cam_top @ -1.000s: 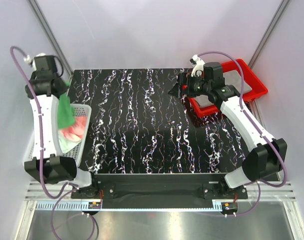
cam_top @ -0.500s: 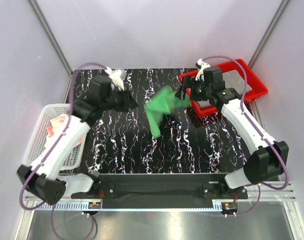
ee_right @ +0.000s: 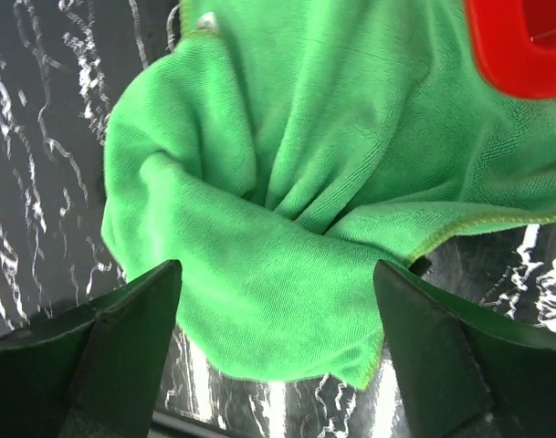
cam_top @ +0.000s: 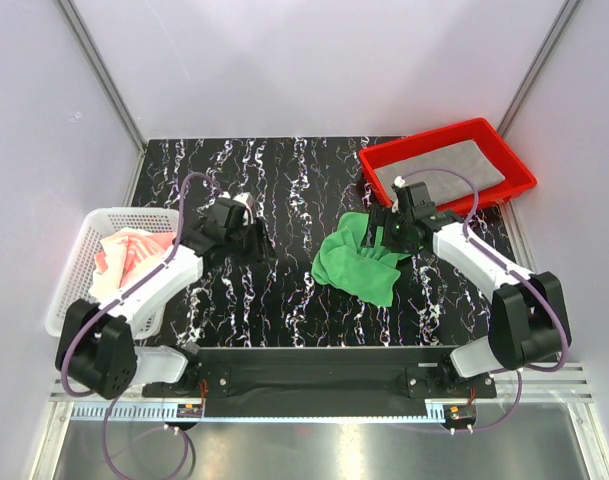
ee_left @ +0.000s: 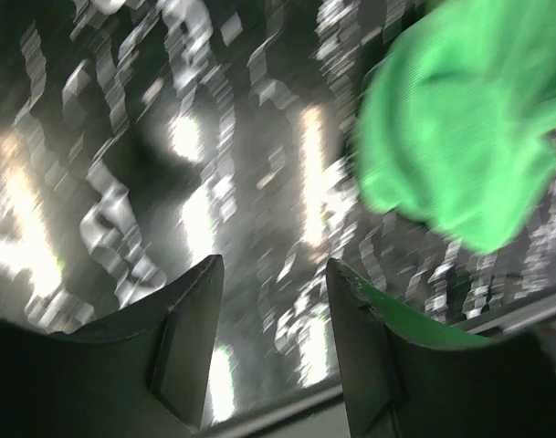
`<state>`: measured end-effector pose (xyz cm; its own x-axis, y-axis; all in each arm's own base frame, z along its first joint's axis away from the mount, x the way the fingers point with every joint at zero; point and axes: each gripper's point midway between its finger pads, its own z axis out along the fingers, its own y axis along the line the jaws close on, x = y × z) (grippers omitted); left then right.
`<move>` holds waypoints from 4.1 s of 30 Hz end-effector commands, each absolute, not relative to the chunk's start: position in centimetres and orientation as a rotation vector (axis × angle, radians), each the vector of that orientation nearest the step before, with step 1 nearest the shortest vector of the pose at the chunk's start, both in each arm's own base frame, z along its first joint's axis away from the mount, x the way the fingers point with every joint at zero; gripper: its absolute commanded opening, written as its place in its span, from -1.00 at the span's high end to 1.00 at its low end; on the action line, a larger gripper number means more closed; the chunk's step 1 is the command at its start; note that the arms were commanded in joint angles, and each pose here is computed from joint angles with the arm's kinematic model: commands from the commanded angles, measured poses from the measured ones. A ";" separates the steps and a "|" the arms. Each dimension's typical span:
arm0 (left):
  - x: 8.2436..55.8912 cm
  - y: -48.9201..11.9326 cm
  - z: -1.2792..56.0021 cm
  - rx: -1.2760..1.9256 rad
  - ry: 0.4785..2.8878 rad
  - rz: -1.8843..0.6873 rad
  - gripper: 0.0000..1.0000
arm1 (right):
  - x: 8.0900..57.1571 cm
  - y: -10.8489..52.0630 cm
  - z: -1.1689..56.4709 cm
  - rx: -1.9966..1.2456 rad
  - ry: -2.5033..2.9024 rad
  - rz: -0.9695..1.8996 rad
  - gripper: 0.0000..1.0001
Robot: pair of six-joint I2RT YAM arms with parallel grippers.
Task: Fold and stack the towels
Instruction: Move the towel to the center of the board, then flatten out the crumpled towel
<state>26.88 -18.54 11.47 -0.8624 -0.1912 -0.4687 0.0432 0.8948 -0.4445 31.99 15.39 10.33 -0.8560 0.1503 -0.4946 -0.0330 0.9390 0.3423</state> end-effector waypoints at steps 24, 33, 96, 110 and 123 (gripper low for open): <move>34.3 -13.6 12.9 -0.333 2.436 -0.504 -0.18 | 20.0 31.4 5.6 -0.599 2.632 0.640 -0.29; 33.6 -15.0 8.1 -0.264 2.590 -0.348 -0.18 | 26.5 24.8 10.2 -0.091 2.542 0.446 -0.36; 39.2 -15.9 26.7 -0.036 2.239 -0.280 1.00 | 42.6 20.3 29.0 -0.044 1.996 0.383 1.00; 27.6 -16.3 44.3 0.200 1.737 -0.639 1.00 | 29.8 17.9 46.2 -0.330 1.450 0.576 1.00; 16.9 -17.2 51.2 0.377 1.514 -0.943 1.00 | 19.1 16.9 51.9 -0.435 1.245 0.800 1.00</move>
